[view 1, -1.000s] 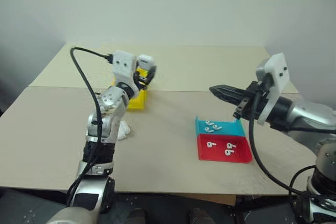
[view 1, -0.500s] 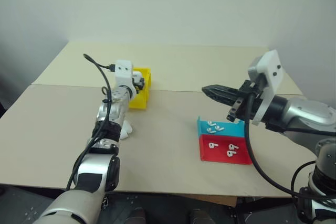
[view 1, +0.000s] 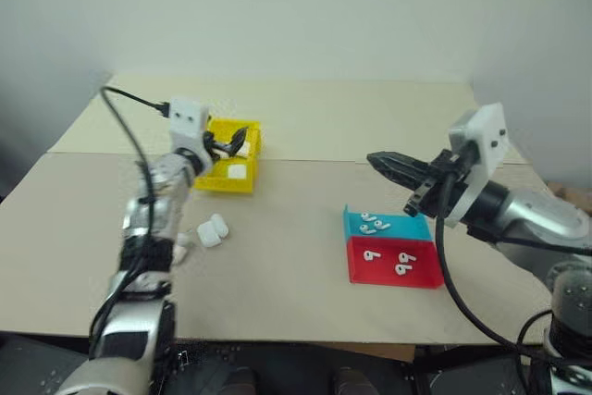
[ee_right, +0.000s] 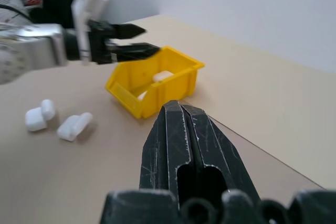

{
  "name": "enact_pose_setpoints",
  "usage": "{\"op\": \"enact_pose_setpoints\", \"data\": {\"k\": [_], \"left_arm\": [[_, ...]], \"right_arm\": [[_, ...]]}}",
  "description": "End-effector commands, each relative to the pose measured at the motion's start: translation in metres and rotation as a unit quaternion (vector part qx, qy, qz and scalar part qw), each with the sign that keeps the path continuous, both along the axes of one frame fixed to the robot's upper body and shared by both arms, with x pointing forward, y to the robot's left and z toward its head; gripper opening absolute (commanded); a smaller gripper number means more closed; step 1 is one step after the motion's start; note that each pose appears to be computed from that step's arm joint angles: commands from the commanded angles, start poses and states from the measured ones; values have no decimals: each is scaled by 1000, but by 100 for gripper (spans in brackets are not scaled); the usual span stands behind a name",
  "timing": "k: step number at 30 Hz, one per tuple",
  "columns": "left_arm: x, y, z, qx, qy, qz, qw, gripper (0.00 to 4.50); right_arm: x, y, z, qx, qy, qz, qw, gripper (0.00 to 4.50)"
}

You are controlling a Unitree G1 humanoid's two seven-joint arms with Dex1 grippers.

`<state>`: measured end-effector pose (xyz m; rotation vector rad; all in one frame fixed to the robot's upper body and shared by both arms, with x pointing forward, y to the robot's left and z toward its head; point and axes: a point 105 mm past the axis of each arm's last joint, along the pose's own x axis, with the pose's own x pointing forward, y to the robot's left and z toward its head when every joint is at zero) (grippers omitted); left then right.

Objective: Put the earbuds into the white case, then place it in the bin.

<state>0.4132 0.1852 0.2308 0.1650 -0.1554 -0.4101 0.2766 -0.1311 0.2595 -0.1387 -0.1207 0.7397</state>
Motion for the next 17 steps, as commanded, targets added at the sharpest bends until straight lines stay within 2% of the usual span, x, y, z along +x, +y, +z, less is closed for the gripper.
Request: {"op": "enact_pose_setpoints", "data": {"k": [1,6,8,11,14,17], "left_arm": [[-45,-12,27,37,-43,-119,991,448],[-97,-11,23,52,-41,-206,976,448],[-119,-9,18,62,-11,-252,966,448],[-149,-8,16,86,18,-317,944,448],[-163,-8,23,90,31,-337,937,448],[-166,-8,26,111,21,-328,938,448]], "right_arm": [[2,-11,-6,3,-24,-5,1000,0],[-5,-16,-34,-57,0,36,998,0],[-12,-15,-39,-92,-3,64,994,0],[-22,-16,-37,-107,-2,102,989,0],[-26,-19,-36,-129,-5,115,985,0],[-30,-20,-34,-133,-4,127,983,0]]}}
